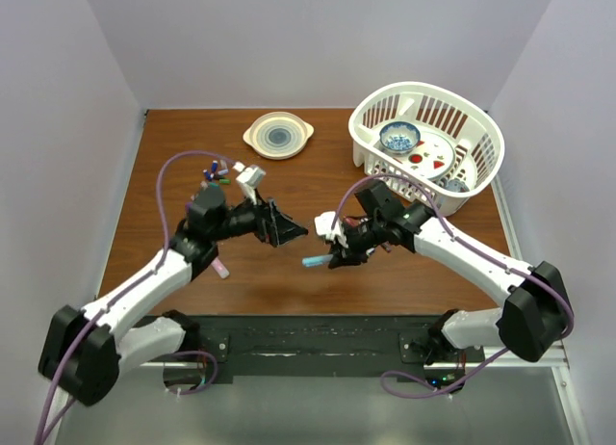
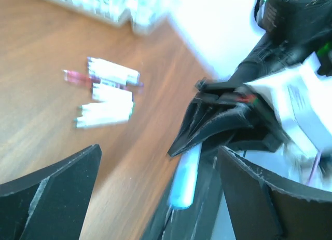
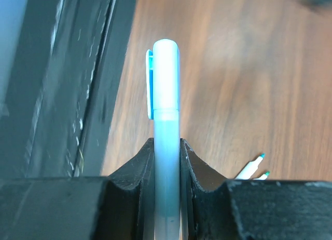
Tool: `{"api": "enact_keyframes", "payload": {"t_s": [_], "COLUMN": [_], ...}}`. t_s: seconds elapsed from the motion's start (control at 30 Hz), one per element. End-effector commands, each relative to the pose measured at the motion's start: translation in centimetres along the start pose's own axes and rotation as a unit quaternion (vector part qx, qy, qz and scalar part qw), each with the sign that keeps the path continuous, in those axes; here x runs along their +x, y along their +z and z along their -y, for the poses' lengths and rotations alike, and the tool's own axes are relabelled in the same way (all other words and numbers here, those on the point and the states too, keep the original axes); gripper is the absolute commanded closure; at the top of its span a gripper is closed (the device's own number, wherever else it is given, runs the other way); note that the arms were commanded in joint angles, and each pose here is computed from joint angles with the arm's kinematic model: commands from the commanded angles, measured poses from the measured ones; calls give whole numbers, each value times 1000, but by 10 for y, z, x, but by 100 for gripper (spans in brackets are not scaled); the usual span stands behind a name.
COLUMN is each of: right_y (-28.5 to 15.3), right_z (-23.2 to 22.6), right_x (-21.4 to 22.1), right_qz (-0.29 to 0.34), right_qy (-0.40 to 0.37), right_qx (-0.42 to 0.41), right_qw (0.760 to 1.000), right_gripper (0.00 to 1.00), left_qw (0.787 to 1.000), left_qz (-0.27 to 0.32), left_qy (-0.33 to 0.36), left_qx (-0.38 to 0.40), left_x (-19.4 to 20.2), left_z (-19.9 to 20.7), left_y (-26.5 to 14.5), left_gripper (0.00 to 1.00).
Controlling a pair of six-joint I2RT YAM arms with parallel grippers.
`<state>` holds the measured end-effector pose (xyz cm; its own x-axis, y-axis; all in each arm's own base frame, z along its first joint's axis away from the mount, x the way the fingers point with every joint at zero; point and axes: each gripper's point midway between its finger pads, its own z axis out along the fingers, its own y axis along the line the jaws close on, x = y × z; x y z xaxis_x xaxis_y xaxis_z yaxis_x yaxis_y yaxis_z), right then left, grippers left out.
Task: Open the pen caps
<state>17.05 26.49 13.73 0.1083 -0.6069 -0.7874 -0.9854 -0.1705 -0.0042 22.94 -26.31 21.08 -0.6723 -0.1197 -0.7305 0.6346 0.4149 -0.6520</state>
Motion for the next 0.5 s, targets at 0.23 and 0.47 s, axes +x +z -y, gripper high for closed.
{"api": "enact_keyframes", "payload": {"t_s": [0.23, 0.47], "right_y": [0, 9], "right_z": [60, 74], "right_x": [-50, -45], "right_qz": [138, 154], "right_qy": [228, 278], "right_qx": [102, 135], "right_qw": [958, 939], "right_gripper": [100, 100], "left_qw": [930, 914], "left_qz": [288, 315], "left_qy": [-223, -247], "left_qx": [44, 63], "left_x": [-31, -34], "left_z": [-10, -3], "left_y": [-11, 0], "left_gripper": [1, 9]}}
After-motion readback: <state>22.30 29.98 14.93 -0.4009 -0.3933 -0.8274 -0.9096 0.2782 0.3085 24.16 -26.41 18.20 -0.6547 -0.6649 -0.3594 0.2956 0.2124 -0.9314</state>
